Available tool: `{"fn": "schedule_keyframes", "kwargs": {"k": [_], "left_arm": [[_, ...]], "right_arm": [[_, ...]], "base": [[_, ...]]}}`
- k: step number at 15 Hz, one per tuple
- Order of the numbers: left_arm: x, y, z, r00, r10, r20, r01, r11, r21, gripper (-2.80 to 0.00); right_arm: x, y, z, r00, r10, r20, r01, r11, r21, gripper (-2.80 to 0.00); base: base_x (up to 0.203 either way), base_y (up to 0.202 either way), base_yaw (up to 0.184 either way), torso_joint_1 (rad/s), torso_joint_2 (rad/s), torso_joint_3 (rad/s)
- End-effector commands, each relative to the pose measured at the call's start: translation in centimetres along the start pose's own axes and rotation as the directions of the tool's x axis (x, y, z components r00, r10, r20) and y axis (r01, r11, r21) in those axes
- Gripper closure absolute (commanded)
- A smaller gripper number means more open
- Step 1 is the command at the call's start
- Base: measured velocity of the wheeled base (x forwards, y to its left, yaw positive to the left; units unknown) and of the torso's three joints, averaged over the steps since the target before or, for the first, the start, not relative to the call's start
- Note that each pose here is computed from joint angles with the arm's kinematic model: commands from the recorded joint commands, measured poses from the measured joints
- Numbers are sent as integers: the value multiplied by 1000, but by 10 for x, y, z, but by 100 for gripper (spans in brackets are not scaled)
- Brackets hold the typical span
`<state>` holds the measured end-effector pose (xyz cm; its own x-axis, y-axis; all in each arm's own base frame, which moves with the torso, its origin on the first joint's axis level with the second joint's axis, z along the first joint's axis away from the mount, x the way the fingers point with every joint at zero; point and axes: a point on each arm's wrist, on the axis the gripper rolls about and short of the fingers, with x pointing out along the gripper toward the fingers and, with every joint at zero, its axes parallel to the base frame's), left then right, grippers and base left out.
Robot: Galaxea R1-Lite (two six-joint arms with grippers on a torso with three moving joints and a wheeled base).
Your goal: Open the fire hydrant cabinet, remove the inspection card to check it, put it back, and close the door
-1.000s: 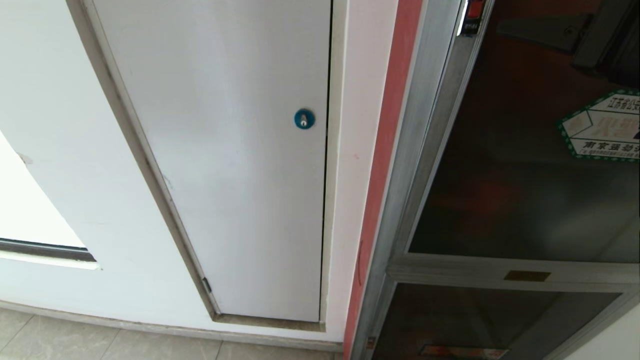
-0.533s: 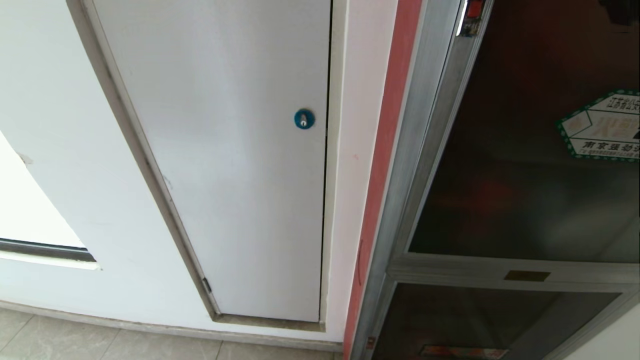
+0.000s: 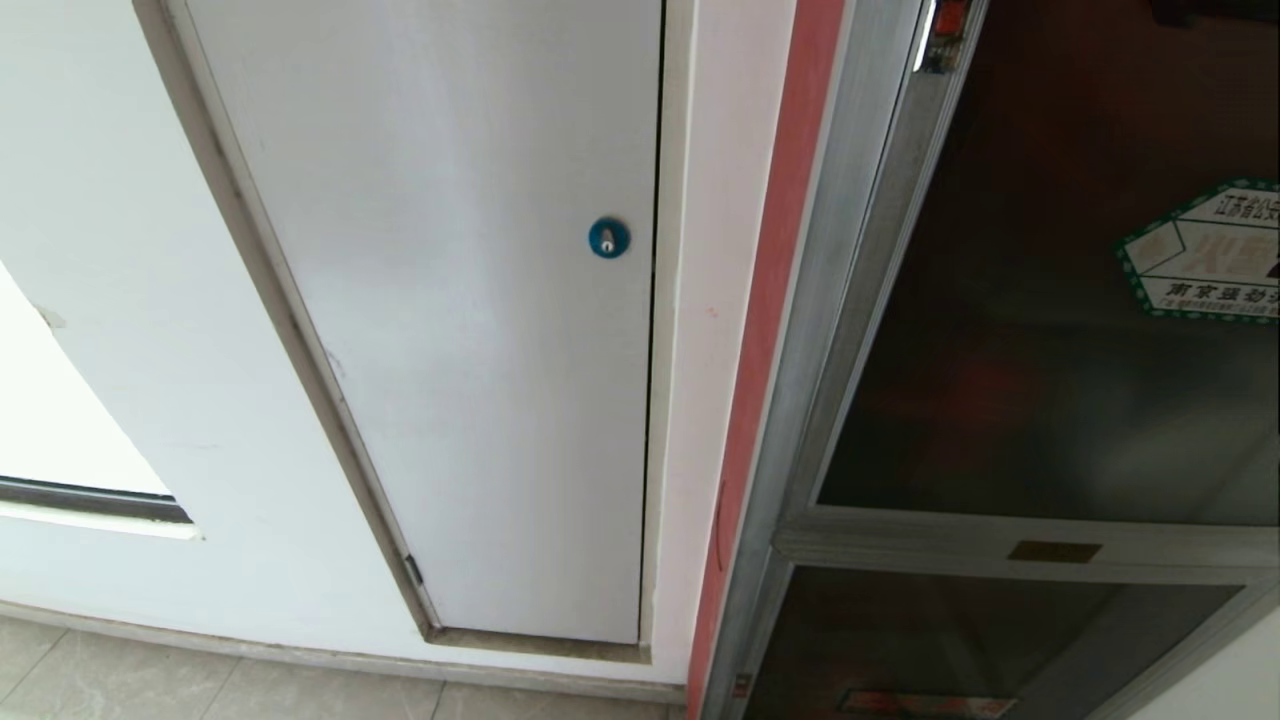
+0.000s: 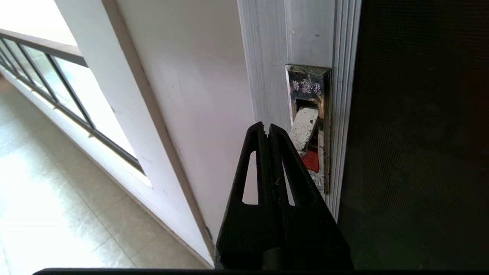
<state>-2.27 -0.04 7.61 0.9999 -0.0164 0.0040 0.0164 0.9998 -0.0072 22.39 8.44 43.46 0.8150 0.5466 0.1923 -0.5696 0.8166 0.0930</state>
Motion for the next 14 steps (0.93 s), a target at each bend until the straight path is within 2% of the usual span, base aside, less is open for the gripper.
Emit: {"fn": "schedule_keyframes", "kwargs": {"k": [1, 14], "left_arm": [[0, 0, 0, 1000, 0, 0, 0, 1000, -1, 0], [0, 0, 0, 1000, 0, 0, 0, 1000, 0, 0]], "right_arm": [[9, -3, -5, 1000, 0, -12, 0, 1000, 4, 0], [13, -16, -9, 999, -43, -24, 43, 999, 0, 0]], "base": [[0, 0, 0, 0, 0, 0], [0, 0, 0, 0, 0, 0]]}}
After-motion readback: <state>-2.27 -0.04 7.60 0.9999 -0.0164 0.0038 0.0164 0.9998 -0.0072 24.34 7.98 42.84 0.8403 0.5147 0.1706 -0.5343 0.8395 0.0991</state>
